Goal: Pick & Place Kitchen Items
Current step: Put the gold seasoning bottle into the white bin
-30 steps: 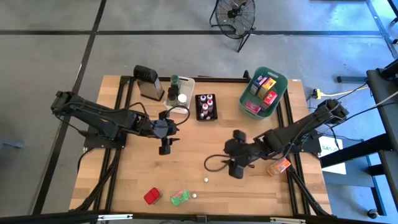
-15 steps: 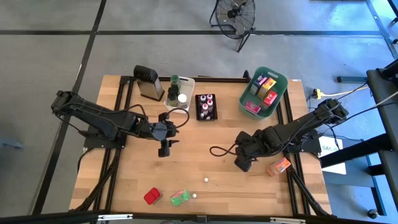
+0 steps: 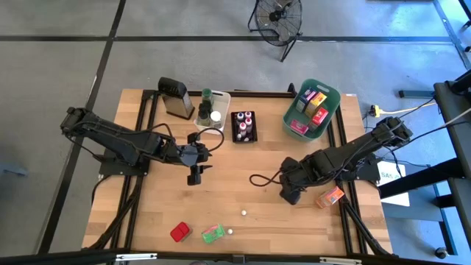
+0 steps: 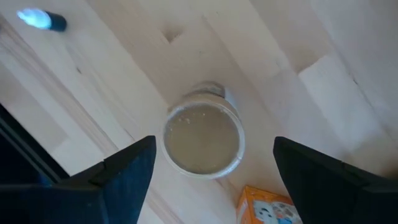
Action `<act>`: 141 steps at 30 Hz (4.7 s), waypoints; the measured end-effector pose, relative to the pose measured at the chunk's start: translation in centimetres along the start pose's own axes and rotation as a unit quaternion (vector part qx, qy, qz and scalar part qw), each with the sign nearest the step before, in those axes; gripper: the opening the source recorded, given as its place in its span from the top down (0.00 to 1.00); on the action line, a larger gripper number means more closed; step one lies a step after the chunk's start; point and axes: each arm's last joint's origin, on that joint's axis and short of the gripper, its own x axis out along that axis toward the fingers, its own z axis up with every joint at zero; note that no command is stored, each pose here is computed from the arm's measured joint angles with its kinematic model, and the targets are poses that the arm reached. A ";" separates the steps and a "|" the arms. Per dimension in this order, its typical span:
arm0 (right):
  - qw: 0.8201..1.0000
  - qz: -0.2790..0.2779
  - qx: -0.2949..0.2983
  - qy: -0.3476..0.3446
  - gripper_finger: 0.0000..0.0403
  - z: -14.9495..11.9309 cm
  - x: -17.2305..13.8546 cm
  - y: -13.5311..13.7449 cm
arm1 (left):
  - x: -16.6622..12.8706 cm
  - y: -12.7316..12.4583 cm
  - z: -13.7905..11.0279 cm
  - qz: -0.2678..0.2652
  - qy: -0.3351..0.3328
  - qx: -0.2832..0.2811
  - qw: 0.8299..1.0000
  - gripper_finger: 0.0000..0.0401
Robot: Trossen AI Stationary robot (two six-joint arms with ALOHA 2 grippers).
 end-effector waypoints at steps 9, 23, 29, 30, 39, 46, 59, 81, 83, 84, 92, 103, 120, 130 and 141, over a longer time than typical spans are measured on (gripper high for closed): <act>1.000 -0.011 -0.003 0.008 0.19 -0.2 0.4 -0.3 | 0.0 0.0 0.0 0.000 0.000 0.000 1.000 0.54; 1.000 0.027 -0.013 -0.005 0.18 0.1 1.1 0.3 | 0.0 0.0 0.0 0.000 0.000 -0.001 1.000 0.54; 0.999 0.036 -0.022 -0.014 0.11 0.2 1.1 0.5 | 0.0 0.0 0.0 0.000 0.000 0.000 1.000 0.54; 0.999 0.034 -0.022 -0.016 0.09 0.2 1.1 0.5 | 0.0 0.0 0.0 0.000 0.001 0.000 1.000 0.54; 1.000 -0.026 -0.013 -0.012 0.03 -0.7 1.0 -0.3 | 0.0 0.0 0.0 0.000 0.002 0.000 1.000 0.54; 0.997 -0.013 -0.053 -0.045 0.03 -3.7 0.3 0.8 | 0.0 0.0 -0.1 0.000 0.004 0.000 1.000 0.54; 0.993 -0.015 -0.050 -0.103 0.03 -8.8 0.6 1.7 | 0.0 0.0 -0.1 0.001 0.006 -0.007 1.000 0.54; 0.977 -0.008 -0.106 -0.186 0.03 -10.5 9.3 -1.2 | 0.0 0.0 -0.1 0.001 0.006 -0.005 1.000 0.54; 0.972 0.007 -0.115 -0.206 0.03 -10.5 10.2 -1.4 | 0.0 0.0 -0.1 0.000 0.006 -0.006 1.000 0.54; 0.969 0.010 -0.122 -0.216 0.03 -10.5 10.7 -1.6 | 0.0 0.0 -0.1 0.000 0.006 -0.006 1.000 0.54; 0.939 -0.003 -0.137 -0.316 0.03 -10.3 12.7 -3.2 | 0.0 0.1 0.0 0.018 -0.001 -0.008 1.000 0.54; 0.921 0.010 -0.159 -0.355 0.07 -8.8 13.7 -3.4 | 0.0 0.4 0.0 0.070 -0.012 -0.008 0.997 0.54; 0.912 0.042 -0.199 -0.356 0.30 -6.7 13.4 -2.4 | 2.2 0.1 -1.0 0.069 -0.072 0.016 0.995 0.54; 0.869 0.098 -0.289 -0.388 0.29 -3.9 11.6 -0.2 | 4.2 1.4 -1.5 -0.035 -0.274 0.044 0.960 0.54; 0.825 0.090 -0.371 -0.416 0.29 0.8 8.7 1.0 | 6.4 1.0 -0.7 -0.067 -0.374 0.059 0.923 0.54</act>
